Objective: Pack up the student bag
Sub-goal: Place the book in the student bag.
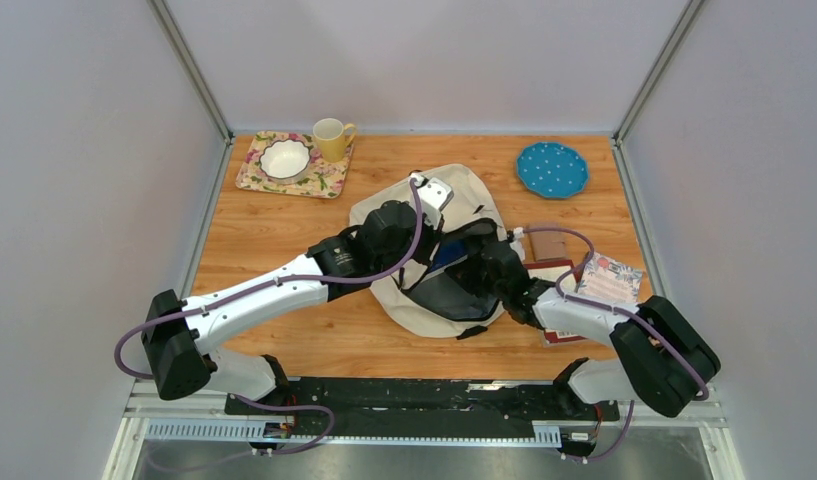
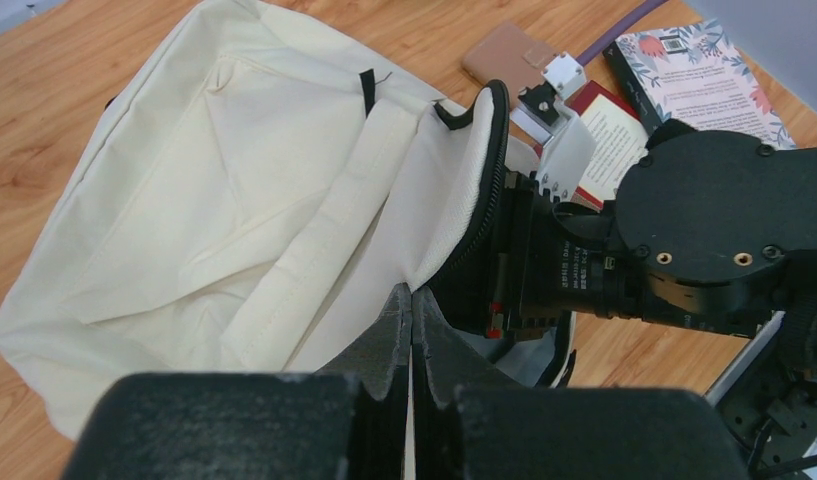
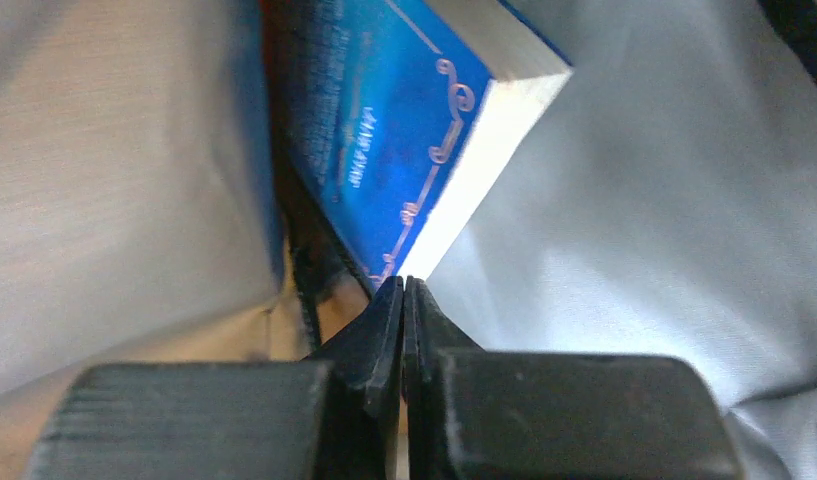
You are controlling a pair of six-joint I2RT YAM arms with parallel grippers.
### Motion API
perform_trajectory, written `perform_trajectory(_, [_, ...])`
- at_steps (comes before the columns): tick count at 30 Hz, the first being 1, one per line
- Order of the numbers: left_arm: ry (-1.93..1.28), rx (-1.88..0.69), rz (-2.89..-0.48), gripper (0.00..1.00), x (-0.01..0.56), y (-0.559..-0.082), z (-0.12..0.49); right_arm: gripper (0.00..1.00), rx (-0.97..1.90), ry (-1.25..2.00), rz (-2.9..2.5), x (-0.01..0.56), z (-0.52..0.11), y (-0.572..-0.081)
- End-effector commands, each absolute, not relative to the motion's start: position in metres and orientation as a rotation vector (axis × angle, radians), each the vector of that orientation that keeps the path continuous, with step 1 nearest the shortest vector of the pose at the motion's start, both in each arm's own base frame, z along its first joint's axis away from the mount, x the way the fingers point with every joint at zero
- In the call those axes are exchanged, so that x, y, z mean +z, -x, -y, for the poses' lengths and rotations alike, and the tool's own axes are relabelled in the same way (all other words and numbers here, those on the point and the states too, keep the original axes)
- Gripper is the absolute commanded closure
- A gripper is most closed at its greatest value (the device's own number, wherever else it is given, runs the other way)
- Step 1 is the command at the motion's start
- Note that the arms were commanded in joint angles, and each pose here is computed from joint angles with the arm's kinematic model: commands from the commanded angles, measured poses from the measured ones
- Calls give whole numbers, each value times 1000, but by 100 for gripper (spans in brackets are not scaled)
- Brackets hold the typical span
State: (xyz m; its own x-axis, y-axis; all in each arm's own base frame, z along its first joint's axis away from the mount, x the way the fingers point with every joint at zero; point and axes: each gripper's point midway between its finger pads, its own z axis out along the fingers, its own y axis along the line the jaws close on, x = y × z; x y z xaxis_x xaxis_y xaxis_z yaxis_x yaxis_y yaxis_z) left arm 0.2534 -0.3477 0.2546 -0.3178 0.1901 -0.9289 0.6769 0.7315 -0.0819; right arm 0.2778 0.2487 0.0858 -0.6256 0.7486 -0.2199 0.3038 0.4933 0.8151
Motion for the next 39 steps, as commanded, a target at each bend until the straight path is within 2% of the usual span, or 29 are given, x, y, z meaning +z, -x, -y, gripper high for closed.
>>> perform_trajectory(1, [-608, -626, -1784, 100, 290, -255, 348, 96, 965, -850, -2273, 63, -247, -268])
perform_trajectory(6, [-606, -633, -1793, 100, 285, -253, 346, 96, 974, -841, -2310, 37, -255, -268])
perform_trajectory(11, [-618, -625, -1823, 100, 272, -250, 344, 95, 1094, -761, -2222, 58, -283, -297])
perform_trajectory(17, [-586, -528, -1888, 100, 243, -248, 310, 85, 1211, -656, -2198, 82, -305, -304])
perform_trajectory(21, [-575, -463, -1944, 100, 219, -248, 283, 71, 1197, -538, -2206, 86, -300, -290])
perform_trajectory(28, [-518, -427, -2007, 100, 192, -239, 248, 64, 1006, -387, -2332, 85, -259, -246])
perform_trajectory(29, [-509, -427, -2014, 100, 189, -238, 246, 60, 920, -388, -2390, 75, -245, -234])
perform_trajectory(30, [-507, -415, -2024, 100, 184, -236, 242, 50, 849, -406, -2330, 88, -228, -237])
perform_trajectory(32, [-507, -435, -2007, 100, 188, -231, 239, 41, 651, -365, -2331, 81, -193, -233])
perform_trajectory(35, [-456, -485, -1962, 100, 188, -224, 230, 26, 395, -298, -2258, 104, -139, -241])
perform_trajectory(36, [-455, -492, -1959, 97, 181, -222, 228, 24, 384, -283, -2224, 116, -130, -241])
perform_trajectory(37, [-467, -512, -1954, 86, 182, -219, 229, 20, 369, -279, -2212, 123, -123, -241])
perform_trajectory(39, [-508, -528, -1976, 77, 179, -214, 232, 17, 341, -309, -2188, 136, -105, -243])
